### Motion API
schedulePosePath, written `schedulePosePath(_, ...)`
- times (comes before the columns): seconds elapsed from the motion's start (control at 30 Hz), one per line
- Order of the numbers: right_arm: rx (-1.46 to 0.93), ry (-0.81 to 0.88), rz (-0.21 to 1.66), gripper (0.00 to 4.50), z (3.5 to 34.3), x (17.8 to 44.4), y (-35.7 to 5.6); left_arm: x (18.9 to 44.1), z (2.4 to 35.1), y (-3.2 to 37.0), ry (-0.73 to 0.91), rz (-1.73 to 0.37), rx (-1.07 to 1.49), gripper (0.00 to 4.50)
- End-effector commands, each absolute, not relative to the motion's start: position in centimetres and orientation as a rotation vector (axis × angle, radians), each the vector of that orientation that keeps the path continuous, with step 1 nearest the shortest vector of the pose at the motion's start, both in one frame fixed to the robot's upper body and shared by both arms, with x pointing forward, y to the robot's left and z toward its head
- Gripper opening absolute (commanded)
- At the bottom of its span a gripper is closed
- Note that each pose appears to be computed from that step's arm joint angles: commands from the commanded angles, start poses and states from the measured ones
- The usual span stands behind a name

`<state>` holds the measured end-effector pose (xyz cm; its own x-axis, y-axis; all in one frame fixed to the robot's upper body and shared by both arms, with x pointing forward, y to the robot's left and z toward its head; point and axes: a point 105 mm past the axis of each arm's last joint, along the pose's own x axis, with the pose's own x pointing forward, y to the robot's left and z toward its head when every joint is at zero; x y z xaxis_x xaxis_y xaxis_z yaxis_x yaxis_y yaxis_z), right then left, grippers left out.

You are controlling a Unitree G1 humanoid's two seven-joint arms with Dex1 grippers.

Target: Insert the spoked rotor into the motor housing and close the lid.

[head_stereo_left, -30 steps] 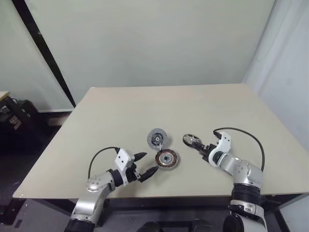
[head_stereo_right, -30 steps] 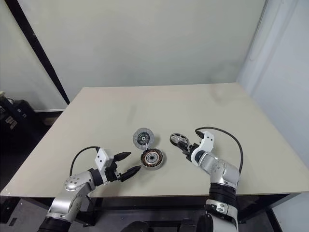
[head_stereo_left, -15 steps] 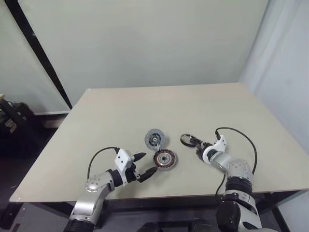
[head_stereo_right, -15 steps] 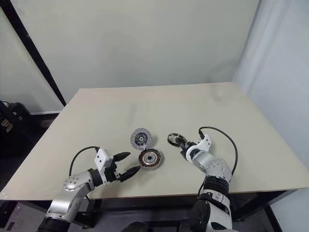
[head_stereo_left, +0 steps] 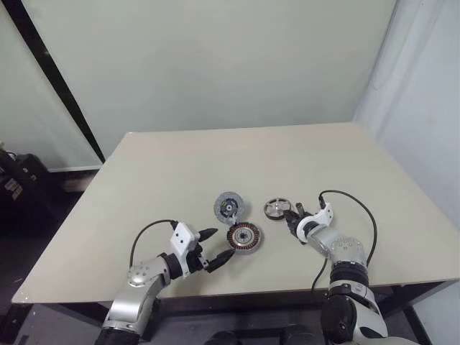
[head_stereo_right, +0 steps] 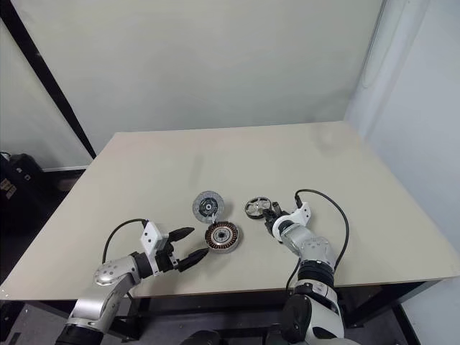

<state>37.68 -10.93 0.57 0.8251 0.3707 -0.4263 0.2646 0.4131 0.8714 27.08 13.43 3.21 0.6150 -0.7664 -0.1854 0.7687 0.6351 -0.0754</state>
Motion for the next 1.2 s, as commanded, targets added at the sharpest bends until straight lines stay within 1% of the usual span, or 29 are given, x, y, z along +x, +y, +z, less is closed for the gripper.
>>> schedulePosePath(0.03,1.164,0.568,0.151,0.39,3.1,38.5,-10.6,27.3,4.5,13.4,0.16,-0.888,0.045,4.5)
schedulePosePath(0.17,1.156,0.543,0.253,0.39,5.2,37.8,-10.1,27.3,4.5,13.6,0.162,-0.877,0.042,4.5)
schedulePosePath(0.23,1.126,0.562,0.307,0.39,5.8,37.1,-9.5,27.2,4.4,13.8,0.164,-0.873,0.041,4.5)
schedulePosePath(0.33,1.088,0.607,0.436,0.39,7.0,35.3,-7.7,27.2,4.3,14.0,0.169,-0.863,0.038,4.5)
schedulePosePath(0.43,1.051,0.661,0.529,0.39,7.5,33.3,-6.1,27.2,4.2,14.3,0.175,-0.856,0.037,4.5)
schedulePosePath(0.57,1.026,0.723,0.597,0.39,7.2,31.4,-4.4,27.1,4.1,14.4,0.18,-0.854,0.035,4.5)
schedulePosePath(0.67,1.018,0.759,0.625,0.39,6.9,30.5,-3.2,27.1,4.1,14.5,0.182,-0.852,0.035,4.5)
schedulePosePath(0.9,0.998,0.816,0.621,0.39,5.5,29.9,-1.7,27.2,4.2,14.5,0.181,-0.851,0.036,4.5)
schedulePosePath(1.2,0.976,0.873,0.599,0.39,3.8,29.4,-1.2,27.2,4.3,14.6,0.18,-0.847,0.039,4.5)
